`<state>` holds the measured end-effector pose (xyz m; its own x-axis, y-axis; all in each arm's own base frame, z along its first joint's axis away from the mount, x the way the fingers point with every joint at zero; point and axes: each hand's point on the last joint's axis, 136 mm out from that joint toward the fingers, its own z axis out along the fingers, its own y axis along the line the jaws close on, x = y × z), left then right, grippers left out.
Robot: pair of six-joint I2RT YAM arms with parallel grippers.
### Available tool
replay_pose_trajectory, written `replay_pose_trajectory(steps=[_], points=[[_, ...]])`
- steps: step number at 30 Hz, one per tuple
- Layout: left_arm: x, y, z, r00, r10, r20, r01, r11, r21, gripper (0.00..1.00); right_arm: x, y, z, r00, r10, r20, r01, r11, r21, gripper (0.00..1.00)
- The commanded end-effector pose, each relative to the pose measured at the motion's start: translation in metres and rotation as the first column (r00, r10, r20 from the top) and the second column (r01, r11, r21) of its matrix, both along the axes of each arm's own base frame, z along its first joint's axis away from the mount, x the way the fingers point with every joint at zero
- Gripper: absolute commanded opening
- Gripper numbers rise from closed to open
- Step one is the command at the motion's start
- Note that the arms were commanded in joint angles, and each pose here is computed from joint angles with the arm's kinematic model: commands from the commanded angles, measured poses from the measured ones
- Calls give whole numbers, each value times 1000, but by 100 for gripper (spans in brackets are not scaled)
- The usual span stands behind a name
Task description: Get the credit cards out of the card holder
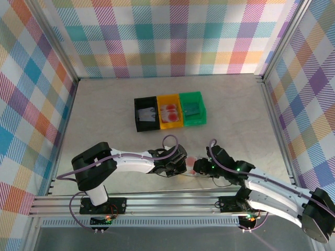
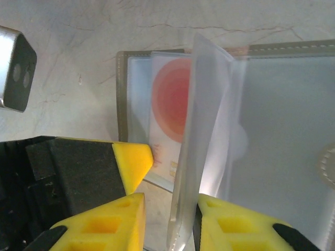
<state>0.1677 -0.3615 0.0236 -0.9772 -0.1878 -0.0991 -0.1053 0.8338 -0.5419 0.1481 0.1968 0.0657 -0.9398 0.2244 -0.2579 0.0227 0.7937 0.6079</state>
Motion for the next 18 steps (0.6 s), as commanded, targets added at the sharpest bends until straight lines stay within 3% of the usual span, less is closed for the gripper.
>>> replay_pose_trajectory(steps=[1,5,10,18], points=[[-24,43,-53,995,18,-100,4,977,215,0,-9,-19,-12,998,-47,-36,45,997,-55,31],[-23,42,-52,995,18,-100,4,977,214,0,-15,-39,-16,992,-114,-56,108,989,-103,31],[-24,44,-54,994,26,-104,-3,977,212,0,-29,-84,-22,956,-274,-106,241,938,-249,37],[-23,48,-57,992,42,-115,-16,976,215,0,-17,-68,7,976,-202,-77,181,957,-225,41]])
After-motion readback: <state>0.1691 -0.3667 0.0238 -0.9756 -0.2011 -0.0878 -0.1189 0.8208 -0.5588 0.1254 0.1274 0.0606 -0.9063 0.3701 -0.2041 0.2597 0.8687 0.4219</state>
